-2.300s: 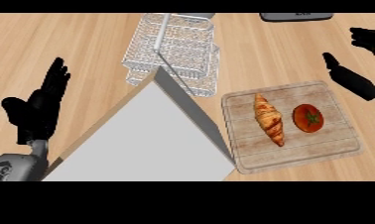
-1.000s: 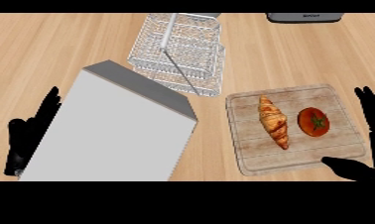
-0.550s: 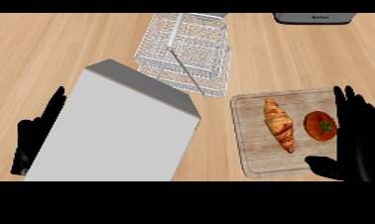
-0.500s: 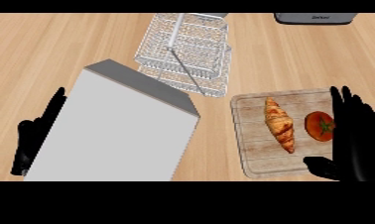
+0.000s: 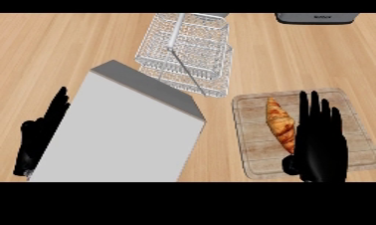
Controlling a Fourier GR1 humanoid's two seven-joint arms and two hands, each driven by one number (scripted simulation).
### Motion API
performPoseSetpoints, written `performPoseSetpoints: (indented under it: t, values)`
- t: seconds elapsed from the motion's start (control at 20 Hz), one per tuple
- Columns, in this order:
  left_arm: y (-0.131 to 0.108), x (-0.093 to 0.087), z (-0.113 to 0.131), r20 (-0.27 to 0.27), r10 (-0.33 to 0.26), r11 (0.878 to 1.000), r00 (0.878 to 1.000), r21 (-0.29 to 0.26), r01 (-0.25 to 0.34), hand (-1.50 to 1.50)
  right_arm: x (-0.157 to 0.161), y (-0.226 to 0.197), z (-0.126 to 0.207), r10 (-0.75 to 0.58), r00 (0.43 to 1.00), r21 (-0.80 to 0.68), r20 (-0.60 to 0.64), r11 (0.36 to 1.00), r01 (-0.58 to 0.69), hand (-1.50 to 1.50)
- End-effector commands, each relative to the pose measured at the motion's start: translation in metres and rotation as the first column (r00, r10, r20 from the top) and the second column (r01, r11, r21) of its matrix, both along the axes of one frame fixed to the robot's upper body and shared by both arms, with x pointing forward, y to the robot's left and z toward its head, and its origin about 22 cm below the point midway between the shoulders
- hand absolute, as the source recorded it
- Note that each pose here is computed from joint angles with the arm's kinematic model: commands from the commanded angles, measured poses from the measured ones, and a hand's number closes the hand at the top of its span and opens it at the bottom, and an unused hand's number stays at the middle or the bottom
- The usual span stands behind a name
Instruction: Pick the croissant from the cutting board and place it in the tiered basket
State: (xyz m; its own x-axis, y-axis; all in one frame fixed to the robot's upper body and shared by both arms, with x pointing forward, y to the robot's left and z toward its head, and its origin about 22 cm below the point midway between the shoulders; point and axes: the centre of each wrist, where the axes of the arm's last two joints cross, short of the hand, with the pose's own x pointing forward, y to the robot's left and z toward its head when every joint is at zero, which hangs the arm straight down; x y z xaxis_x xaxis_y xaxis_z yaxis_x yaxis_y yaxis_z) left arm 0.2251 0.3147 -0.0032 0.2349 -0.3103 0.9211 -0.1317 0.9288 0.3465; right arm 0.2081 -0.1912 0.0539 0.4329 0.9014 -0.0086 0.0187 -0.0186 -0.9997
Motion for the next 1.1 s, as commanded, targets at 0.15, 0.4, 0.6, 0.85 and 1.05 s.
performPoseSetpoints:
  t: [0.15,0.4,0.6,0.85,1.05]
  values:
    - [-0.059,-0.009,-0.033,-0.042,-0.015,0.986,0.999,-0.168,0.008,0.00,0.017,0.046,-0.007,-0.121,0.990,-0.027,-0.075,0.992,0.119,-1.50]
    - [-0.049,-0.010,-0.035,-0.055,0.001,0.988,0.998,-0.151,-0.010,0.00,0.034,0.053,-0.011,-0.174,0.973,-0.085,-0.149,0.983,0.163,-1.50]
    - [-0.062,-0.002,-0.031,-0.033,-0.004,0.988,0.999,-0.157,-0.002,0.00,0.037,0.072,-0.021,-0.238,0.946,-0.103,-0.219,0.970,0.220,-1.50]
    - [-0.063,-0.017,-0.047,-0.046,0.010,0.986,0.999,-0.165,-0.017,0.00,0.053,0.061,-0.018,-0.279,0.929,-0.109,-0.243,0.960,0.259,-1.50]
    - [-0.062,-0.018,-0.052,-0.051,0.004,0.987,0.999,-0.158,-0.012,0.00,0.066,0.060,-0.021,-0.277,0.926,-0.115,-0.257,0.960,0.255,-1.50]
